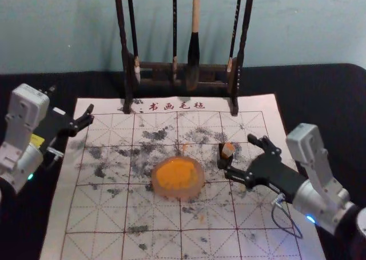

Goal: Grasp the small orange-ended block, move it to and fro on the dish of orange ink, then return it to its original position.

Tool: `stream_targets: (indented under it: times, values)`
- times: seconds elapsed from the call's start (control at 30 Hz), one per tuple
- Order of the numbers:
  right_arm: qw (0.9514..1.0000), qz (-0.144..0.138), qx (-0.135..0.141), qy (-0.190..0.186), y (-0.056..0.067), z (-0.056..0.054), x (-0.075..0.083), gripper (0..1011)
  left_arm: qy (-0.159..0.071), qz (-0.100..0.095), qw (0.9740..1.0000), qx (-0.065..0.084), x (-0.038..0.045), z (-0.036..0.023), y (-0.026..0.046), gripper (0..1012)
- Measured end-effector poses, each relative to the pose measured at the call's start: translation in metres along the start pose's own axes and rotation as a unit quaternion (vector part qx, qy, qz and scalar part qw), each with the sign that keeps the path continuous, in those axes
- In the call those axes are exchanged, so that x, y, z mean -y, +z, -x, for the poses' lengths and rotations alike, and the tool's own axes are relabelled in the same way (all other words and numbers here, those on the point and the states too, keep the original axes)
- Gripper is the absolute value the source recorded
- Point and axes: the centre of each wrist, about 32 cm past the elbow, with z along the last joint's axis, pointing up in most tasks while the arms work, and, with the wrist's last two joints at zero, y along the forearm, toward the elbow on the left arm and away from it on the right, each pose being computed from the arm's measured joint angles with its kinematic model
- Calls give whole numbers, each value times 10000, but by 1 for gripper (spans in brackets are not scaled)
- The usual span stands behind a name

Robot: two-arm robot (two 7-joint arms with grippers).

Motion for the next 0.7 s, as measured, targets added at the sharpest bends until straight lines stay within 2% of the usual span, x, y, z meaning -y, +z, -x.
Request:
stream_targets:
  times: [0.1, 0.3, 0.7]
  values:
    - [10000, -35, -16, -24, 16, -12, -113, 1002, 0, 0, 10000, 0, 0, 0, 0, 1001]
    - [10000, -44, -26, -5, 35, -18, -205, 1002, 0, 0, 10000, 0, 0, 0, 0, 1001]
    - [10000, 56, -76, 23, 46, -22, -230, 1002, 0, 0, 10000, 0, 0, 0, 0, 1001]
